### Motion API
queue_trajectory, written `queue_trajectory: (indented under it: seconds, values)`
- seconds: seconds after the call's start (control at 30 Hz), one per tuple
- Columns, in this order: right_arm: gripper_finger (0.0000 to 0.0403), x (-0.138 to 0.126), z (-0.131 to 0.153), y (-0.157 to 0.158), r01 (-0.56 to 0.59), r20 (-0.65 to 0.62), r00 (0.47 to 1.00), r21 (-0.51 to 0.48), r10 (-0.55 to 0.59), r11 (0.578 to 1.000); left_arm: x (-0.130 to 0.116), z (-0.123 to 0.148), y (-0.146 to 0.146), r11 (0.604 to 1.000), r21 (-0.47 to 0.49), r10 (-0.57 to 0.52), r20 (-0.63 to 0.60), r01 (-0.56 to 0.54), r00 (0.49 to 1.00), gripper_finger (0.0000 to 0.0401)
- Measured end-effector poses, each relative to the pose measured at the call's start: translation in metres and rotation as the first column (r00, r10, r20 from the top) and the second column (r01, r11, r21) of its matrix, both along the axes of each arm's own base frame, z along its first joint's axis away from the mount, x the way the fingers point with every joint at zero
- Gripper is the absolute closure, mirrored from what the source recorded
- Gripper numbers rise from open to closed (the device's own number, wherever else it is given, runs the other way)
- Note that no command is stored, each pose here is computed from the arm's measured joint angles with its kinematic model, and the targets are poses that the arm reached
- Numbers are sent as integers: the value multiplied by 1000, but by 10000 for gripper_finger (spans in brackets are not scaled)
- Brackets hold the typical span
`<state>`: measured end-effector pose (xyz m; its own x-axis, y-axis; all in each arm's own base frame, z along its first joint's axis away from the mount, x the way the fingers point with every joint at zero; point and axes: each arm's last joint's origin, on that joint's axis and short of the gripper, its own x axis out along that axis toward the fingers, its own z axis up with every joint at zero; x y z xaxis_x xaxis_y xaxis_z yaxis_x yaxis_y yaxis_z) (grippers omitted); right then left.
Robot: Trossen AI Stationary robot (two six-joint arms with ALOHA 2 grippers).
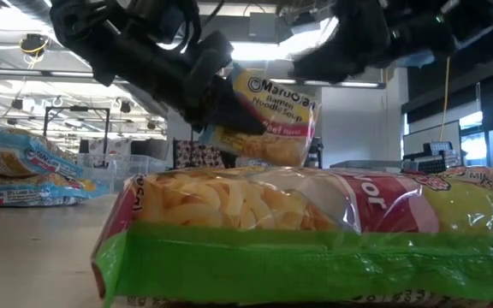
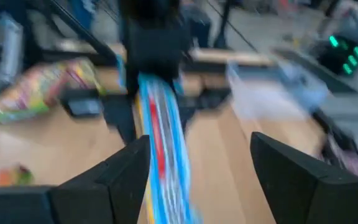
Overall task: Sort Maruchan noodles
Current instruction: Put the blue noodle pack into the black bin
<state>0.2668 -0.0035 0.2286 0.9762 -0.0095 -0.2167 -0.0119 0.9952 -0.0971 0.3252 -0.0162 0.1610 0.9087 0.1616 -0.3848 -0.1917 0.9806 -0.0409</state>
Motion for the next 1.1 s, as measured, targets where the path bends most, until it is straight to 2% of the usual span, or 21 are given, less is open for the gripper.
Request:
queue_trajectory:
  seconds: [0.07,0.2,0.53,0.7,0.83,1.1]
  values:
    - [149,6,7,1,-54,-8,999,9,54,999,0,1,0,1000,-26,13,18,-13,1000,250]
    - [150,22,7,2,-76,-89,993,15,77,997,1,2,-1,999,-27,19,28,-19,999,250]
    - [150,48,-25,2,-41,-345,936,99,73,994,1,4,-1,1000,-4,20,44,-20,999,250]
    - [153,53,-30,2,-13,-347,936,139,61,990,2,4,-1,1000,-2,2,45,-2,999,249]
    - [190,55,-28,2,-11,-316,947,149,58,989,2,4,-2,999,8,-35,40,34,999,249]
    - [310,56,-26,2,-54,-296,952,105,83,993,2,4,-3,999,0,-44,37,44,998,246]
